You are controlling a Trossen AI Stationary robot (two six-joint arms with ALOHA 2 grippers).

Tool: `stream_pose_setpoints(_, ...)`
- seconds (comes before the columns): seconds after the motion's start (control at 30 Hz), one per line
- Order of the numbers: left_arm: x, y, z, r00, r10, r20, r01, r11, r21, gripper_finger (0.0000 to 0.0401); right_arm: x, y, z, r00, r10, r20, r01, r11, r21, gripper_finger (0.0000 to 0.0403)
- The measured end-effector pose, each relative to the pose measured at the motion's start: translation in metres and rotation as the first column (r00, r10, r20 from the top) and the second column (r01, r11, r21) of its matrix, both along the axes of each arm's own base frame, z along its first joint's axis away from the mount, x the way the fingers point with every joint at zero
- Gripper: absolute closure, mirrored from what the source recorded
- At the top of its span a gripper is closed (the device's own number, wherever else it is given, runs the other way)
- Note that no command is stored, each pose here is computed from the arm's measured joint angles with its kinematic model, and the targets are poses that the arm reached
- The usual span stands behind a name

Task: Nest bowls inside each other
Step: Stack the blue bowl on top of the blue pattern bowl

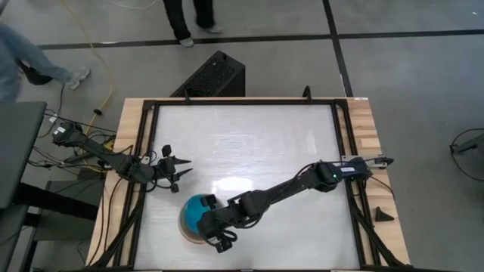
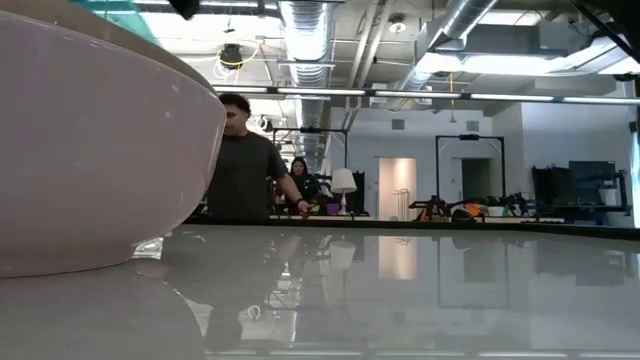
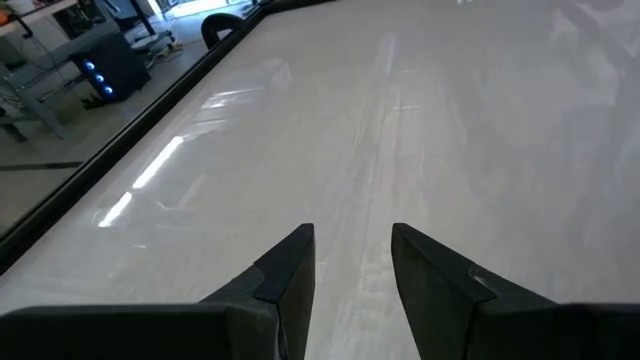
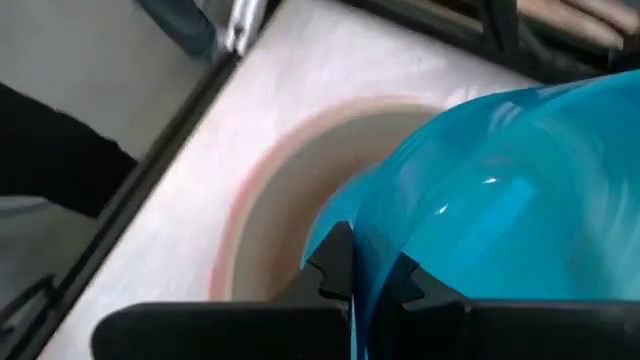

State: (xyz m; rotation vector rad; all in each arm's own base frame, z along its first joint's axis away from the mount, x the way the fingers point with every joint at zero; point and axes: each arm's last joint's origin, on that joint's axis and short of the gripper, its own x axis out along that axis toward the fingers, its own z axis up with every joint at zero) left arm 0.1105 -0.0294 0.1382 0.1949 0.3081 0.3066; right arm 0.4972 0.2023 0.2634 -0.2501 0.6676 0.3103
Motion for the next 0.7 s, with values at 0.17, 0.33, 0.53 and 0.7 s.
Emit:
stream_pose_setpoints(0.17,-0.0001,0.0000,-0.0002,1.000,-0.002,-0.003,0.002,1.000,0.000,0.0276,-0.0017,-0.0023,-0.0020,0.999,-0.007,-0.033,0.007,1.000,-0.012,0.0376)
stream_pose_setpoints(0.33,0.0000,0.0000,-0.0002,1.000,0.000,-0.002,0.000,1.000,0.000,0.0276,-0.0043,-0.0027,-0.0044,0.998,-0.008,-0.067,0.007,1.000,-0.025,0.0374)
stream_pose_setpoints(0.53,0.0000,0.0000,-0.0001,1.000,-0.001,-0.001,0.001,1.000,0.000,0.0276,-0.0058,-0.0030,-0.0060,0.996,-0.011,-0.088,0.008,0.999,-0.035,0.0371)
stream_pose_setpoints(0.7,0.0000,0.0000,0.0000,1.000,0.000,0.000,0.000,1.000,0.000,0.0276,-0.0062,-0.0034,-0.0065,0.996,-0.011,-0.093,0.007,0.999,-0.040,0.0345)
